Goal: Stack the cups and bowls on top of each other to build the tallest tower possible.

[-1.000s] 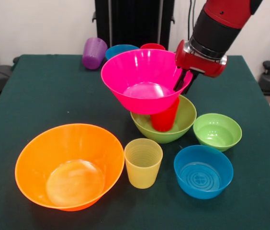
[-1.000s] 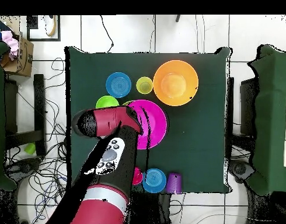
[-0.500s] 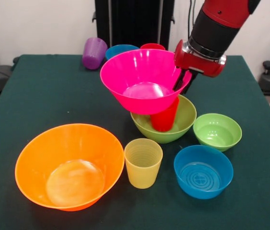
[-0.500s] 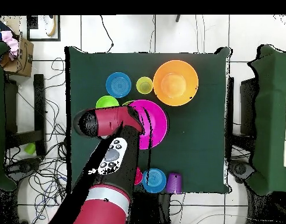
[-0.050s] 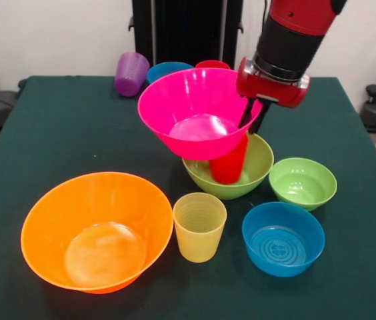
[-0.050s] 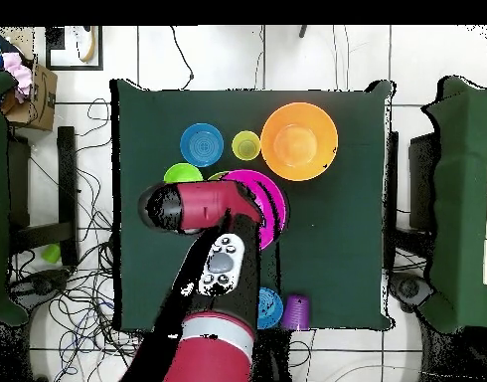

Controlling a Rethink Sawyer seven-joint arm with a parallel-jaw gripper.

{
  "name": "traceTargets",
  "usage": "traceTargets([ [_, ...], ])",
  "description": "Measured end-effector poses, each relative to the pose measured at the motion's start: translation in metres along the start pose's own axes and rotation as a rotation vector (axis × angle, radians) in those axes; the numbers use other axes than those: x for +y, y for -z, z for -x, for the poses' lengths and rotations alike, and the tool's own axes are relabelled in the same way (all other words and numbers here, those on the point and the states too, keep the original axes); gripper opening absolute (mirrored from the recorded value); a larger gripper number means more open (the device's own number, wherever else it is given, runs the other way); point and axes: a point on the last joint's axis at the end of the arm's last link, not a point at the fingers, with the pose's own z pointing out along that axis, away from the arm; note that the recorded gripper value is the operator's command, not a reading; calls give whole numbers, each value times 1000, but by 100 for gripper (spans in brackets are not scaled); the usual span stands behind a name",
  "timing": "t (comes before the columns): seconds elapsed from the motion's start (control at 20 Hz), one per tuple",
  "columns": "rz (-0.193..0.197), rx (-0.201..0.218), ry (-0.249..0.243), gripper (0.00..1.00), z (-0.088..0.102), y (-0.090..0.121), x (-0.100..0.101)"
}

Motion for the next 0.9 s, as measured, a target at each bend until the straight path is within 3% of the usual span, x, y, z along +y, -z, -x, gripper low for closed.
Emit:
traceTargets([
  [0.15,21,-23,-27,0,7,-1,-12],
  [0.35,40,-118,-24,0,17,-5,-13],
  [0.45,53,-202,-1,0,24,-7,-9],
  [0.55,62,-237,9,0,26,-8,-5],
  [0.7,77,-260,20,0,27,-11,2],
  [0.9,88,-258,24,0,26,-11,9],
])
